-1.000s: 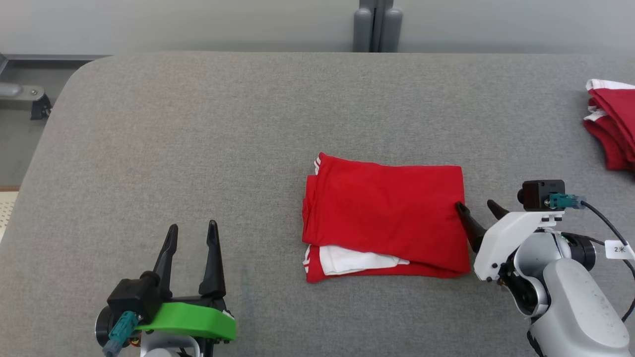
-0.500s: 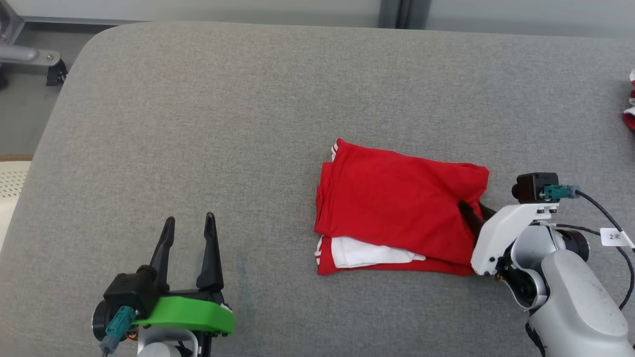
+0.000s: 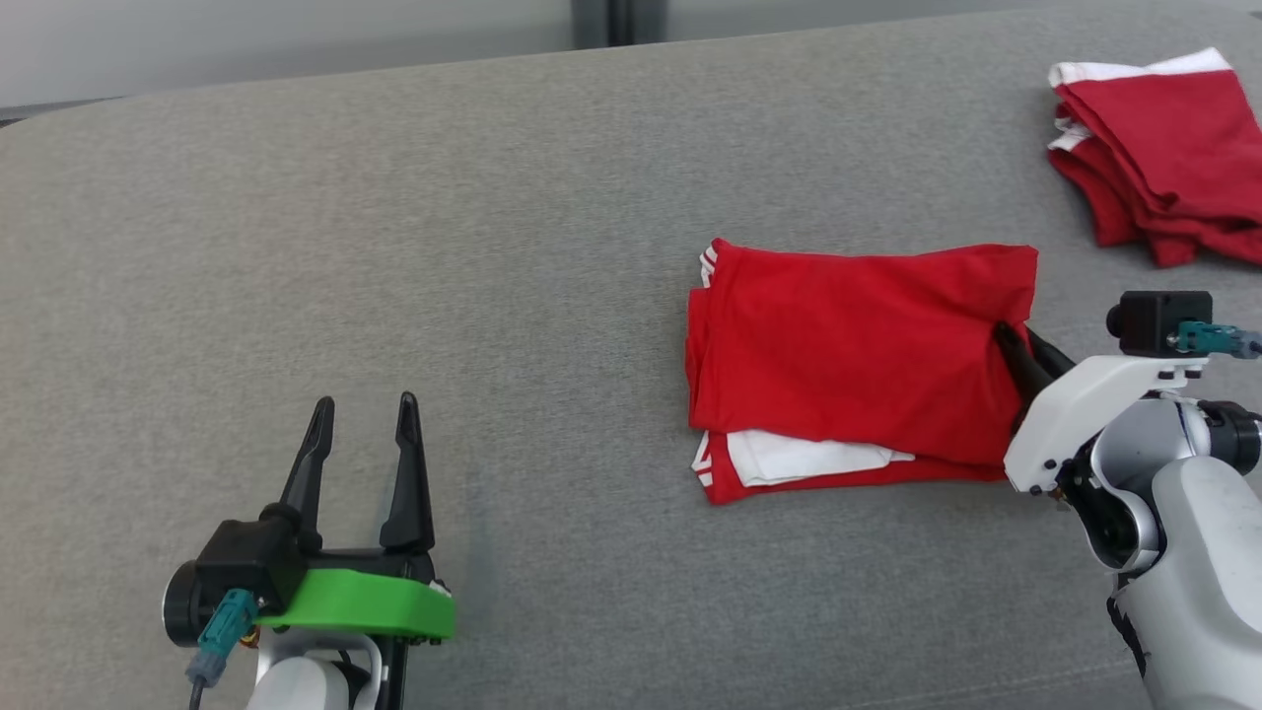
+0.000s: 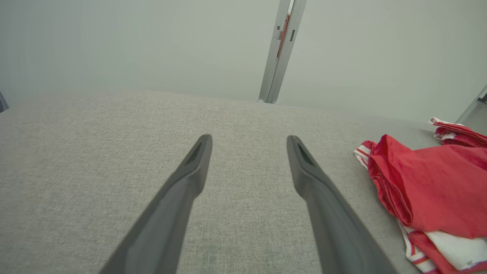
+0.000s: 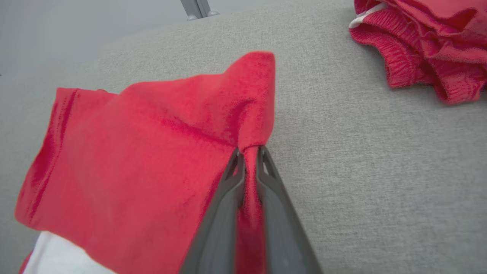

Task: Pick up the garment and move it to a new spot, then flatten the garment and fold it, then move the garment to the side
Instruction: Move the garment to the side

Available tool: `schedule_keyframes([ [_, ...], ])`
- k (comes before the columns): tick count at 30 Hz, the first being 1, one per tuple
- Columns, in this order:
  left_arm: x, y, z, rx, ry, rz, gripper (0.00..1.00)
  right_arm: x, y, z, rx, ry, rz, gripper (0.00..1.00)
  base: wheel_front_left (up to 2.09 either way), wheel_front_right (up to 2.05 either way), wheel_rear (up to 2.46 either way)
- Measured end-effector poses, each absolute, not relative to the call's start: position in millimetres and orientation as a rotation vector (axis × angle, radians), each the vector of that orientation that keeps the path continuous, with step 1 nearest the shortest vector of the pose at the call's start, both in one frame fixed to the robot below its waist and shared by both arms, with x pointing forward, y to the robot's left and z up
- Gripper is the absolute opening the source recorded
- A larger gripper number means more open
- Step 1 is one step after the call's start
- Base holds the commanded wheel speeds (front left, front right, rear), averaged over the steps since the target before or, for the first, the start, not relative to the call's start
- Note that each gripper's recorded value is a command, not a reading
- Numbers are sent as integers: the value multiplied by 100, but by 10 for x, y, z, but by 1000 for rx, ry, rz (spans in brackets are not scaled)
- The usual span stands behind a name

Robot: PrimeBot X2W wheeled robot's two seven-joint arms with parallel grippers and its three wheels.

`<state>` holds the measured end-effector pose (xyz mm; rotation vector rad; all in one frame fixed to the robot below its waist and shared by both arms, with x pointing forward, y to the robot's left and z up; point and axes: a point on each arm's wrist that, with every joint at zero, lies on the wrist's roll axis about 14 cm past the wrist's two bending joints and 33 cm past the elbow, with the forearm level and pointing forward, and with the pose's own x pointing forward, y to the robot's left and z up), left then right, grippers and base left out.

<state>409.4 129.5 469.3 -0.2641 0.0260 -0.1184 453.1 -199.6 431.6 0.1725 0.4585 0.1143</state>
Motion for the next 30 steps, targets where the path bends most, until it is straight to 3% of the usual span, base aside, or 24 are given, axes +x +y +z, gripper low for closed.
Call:
schedule_keyframes([
  [8, 4377, 651, 4639, -262, 33, -313, 100, 4303, -2569, 4438, 184, 401, -46, 0, 0, 0, 0],
  [16, 4500, 292, 4416, -280, 84, -407, 100, 4278, -2792, 4432, 167, 389, -111, 0, 0, 0, 0],
  [21, 4534, 295, 4336, -285, 99, -405, 100, 4397, -2781, 4444, 134, 377, -96, 0, 0, 0, 0],
  [30, 4486, 514, 4427, -279, 79, -351, 100, 4920, -2792, 4947, -7, 286, -35, 0, 0, 0, 0],
])
